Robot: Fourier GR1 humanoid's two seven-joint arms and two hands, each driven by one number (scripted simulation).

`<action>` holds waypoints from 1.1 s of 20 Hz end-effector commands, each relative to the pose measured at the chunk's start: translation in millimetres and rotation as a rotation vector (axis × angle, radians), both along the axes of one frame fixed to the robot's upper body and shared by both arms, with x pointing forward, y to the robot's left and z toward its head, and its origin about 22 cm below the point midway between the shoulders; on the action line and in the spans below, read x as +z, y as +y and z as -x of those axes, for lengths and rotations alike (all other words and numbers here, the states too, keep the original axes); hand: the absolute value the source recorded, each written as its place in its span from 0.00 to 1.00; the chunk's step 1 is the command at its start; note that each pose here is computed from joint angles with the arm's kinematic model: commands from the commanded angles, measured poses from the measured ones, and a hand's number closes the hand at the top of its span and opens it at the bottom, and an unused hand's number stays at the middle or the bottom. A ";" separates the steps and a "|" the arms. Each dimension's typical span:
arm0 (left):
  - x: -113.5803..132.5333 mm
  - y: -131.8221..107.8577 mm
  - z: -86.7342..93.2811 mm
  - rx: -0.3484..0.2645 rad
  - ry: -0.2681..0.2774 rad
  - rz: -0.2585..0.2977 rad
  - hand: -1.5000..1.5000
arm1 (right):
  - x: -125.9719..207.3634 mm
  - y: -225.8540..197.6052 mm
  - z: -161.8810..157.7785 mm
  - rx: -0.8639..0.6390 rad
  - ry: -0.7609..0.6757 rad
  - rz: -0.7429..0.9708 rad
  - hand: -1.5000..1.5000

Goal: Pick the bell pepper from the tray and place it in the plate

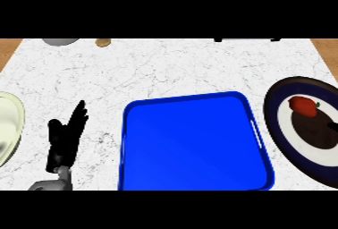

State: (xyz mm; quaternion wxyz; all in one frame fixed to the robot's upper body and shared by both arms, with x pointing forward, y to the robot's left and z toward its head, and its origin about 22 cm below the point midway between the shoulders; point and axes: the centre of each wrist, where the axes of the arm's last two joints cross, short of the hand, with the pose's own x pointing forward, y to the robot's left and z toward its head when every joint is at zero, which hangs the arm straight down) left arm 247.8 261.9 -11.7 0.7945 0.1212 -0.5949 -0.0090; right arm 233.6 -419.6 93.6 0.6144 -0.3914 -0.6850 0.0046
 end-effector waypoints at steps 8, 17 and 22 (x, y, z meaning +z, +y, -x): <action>8.0 -7.3 5.5 -0.024 -0.001 0.019 0.50 | -30.2 -5.6 35.2 0.090 -0.093 -0.038 0.00; -9.2 -18.6 -8.2 -0.006 -0.005 -0.003 0.50 | -47.6 -3.3 28.9 0.011 -0.047 -0.009 0.00; 7.0 -3.2 6.7 -0.014 -0.004 0.014 0.50 | -42.2 -26.6 26.0 -0.008 -0.004 0.043 0.00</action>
